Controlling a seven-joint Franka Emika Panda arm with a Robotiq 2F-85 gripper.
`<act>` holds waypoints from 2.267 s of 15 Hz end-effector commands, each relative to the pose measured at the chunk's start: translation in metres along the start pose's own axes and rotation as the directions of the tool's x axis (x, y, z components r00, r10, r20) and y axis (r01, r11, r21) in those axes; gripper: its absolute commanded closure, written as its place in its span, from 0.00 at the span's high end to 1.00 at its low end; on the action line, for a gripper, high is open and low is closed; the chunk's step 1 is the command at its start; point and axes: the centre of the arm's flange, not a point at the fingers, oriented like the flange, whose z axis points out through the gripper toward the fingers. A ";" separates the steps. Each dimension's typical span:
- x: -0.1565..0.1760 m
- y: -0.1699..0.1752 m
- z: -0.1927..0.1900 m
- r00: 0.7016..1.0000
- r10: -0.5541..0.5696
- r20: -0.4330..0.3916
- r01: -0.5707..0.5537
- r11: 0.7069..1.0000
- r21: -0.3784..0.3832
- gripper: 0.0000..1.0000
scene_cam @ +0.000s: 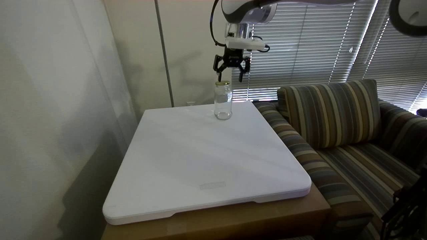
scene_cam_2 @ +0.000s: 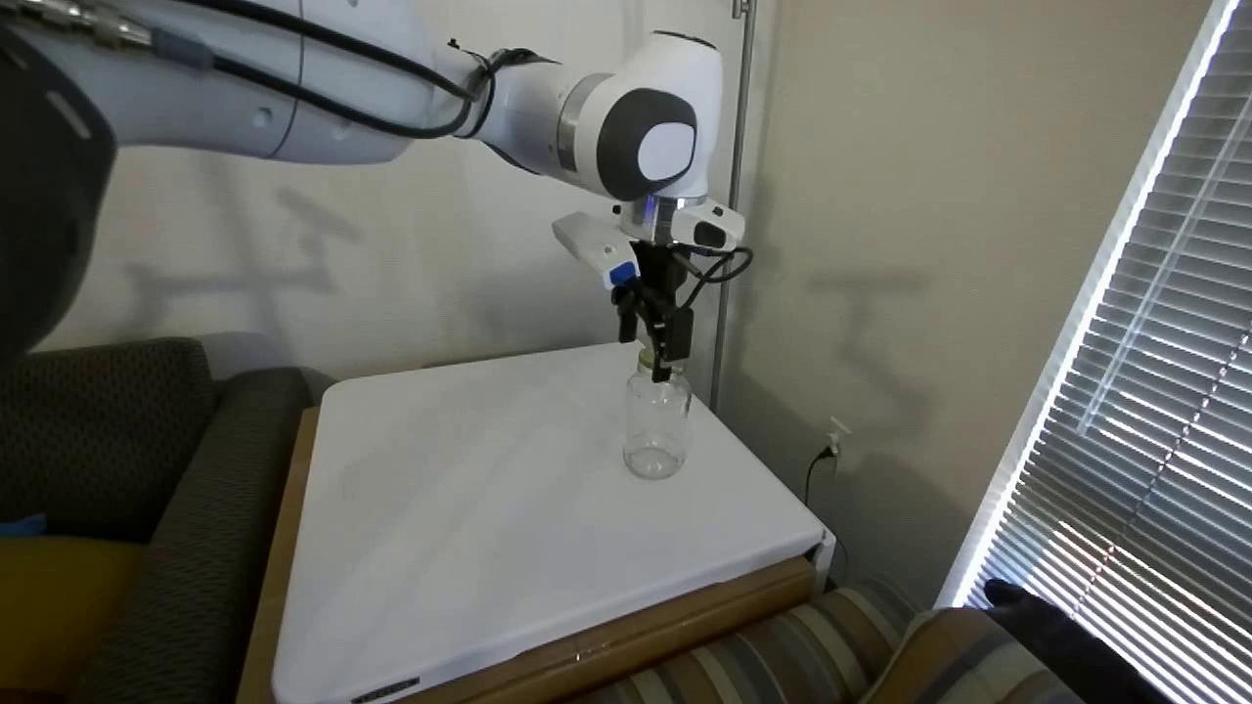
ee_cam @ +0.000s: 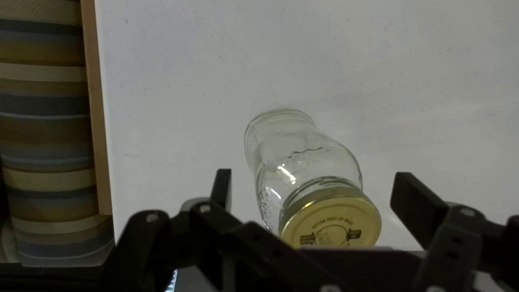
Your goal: Put the lid on the table
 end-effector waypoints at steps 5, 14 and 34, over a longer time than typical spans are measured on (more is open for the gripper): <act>0.000 0.000 0.000 1.000 -0.001 0.000 0.001 1.000 0.000 1.00; -0.053 -0.005 -0.031 0.999 0.021 -0.042 -0.026 0.993 -0.118 1.00; -0.012 -0.021 -0.010 0.977 -0.019 -0.213 0.005 0.998 -0.065 1.00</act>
